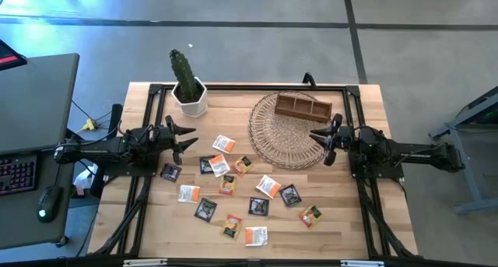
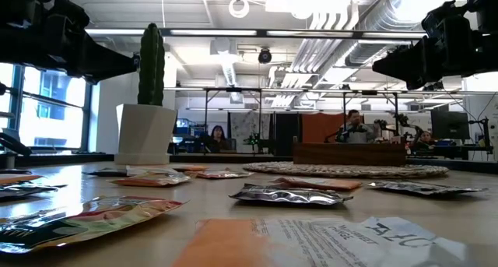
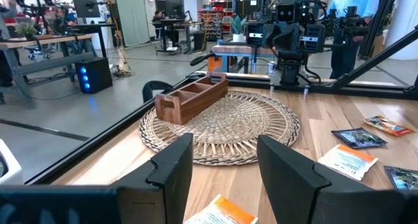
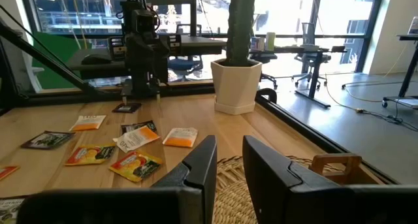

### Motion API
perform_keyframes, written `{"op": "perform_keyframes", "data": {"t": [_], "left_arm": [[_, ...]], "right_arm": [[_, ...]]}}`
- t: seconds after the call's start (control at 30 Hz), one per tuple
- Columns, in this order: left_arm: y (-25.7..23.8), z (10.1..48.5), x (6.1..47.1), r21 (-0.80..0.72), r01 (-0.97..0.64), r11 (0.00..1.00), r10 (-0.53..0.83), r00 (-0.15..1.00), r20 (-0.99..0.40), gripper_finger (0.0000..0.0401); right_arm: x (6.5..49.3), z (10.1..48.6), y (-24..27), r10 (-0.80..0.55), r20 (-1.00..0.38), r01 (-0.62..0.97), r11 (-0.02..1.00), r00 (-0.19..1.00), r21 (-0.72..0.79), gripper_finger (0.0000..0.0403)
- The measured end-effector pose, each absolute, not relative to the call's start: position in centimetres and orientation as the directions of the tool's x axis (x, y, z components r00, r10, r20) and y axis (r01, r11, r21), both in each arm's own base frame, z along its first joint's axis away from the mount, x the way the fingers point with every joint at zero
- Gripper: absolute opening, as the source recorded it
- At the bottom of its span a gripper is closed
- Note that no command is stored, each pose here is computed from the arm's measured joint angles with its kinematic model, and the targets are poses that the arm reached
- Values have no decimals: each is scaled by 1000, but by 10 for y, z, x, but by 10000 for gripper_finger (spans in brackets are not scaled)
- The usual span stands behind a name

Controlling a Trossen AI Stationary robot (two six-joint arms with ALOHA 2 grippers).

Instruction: Pick & Place Tea

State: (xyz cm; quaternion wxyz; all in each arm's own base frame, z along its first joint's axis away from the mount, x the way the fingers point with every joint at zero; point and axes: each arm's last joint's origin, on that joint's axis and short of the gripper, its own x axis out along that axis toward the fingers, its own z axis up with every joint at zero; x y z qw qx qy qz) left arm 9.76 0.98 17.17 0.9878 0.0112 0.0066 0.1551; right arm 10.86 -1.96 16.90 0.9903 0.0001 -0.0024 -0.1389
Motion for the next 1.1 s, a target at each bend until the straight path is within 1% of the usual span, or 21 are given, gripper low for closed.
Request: {"op": "perform_keyframes", "data": {"t": [0.5, 0.67, 0.83, 0.9, 1.03, 1.1], "left_arm": [[10, 172, 98, 22, -307, 952, 307, 952, -10, 168], [9, 172, 98, -93, -292, 952, 292, 956, -10, 168], [9, 172, 98, -99, -287, 953, 287, 958, -10, 168], [9, 172, 98, -99, -287, 953, 287, 958, -10, 168], [9, 172, 98, -100, -286, 953, 287, 958, -9, 168], [9, 172, 98, -101, -286, 953, 287, 958, -6, 168]], "right_arm": [[109, 169, -20, -275, 9, 275, 961, 961, 1, 71], [108, 170, -20, -280, 10, 280, 960, 960, -2, 71], [109, 170, -19, -261, 10, 261, 965, 965, 1, 71], [109, 170, -20, -280, 10, 280, 960, 960, 1, 71], [107, 169, -23, -384, 6, 384, 923, 923, 1, 71], [107, 169, -23, -404, 7, 404, 915, 915, 2, 71]]}}
